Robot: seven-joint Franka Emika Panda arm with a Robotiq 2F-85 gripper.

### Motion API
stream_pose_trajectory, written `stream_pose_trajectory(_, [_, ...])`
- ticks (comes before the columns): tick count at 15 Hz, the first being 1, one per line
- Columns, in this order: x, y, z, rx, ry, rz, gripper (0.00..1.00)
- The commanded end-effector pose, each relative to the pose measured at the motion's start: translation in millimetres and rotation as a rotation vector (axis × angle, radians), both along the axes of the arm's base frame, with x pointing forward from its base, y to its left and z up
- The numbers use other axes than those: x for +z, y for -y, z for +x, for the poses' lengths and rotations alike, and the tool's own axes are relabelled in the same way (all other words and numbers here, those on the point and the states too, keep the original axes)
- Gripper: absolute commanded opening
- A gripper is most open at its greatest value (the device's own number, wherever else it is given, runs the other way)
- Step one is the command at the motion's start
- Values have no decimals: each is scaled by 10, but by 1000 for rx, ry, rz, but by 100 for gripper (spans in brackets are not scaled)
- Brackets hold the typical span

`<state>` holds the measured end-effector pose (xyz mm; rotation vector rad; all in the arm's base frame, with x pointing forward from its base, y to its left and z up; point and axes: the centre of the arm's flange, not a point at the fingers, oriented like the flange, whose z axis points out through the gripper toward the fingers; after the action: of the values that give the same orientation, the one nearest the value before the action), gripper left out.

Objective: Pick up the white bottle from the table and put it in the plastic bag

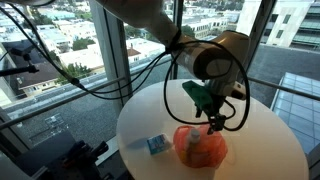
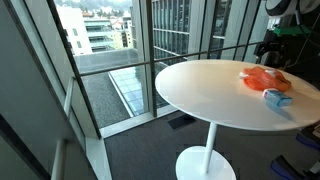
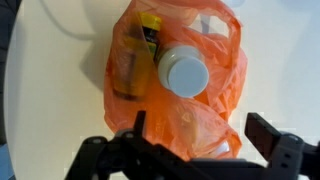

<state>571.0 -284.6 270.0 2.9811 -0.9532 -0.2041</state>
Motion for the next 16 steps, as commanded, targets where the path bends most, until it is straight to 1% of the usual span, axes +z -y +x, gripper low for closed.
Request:
stream_pose_trajectory(1, [162,-99,-35,17,14,-4,100])
stream_pose_trajectory(6, [334,-260,-83,61,2,23,100])
stream_pose_trajectory(8, [423,-324,-111,77,-16,33,100])
stream_pose_trajectory(12, [603,-463,-209,113,-74,73,100])
stream_pose_trajectory(16, [841,-603,-338,129,-129,88,100])
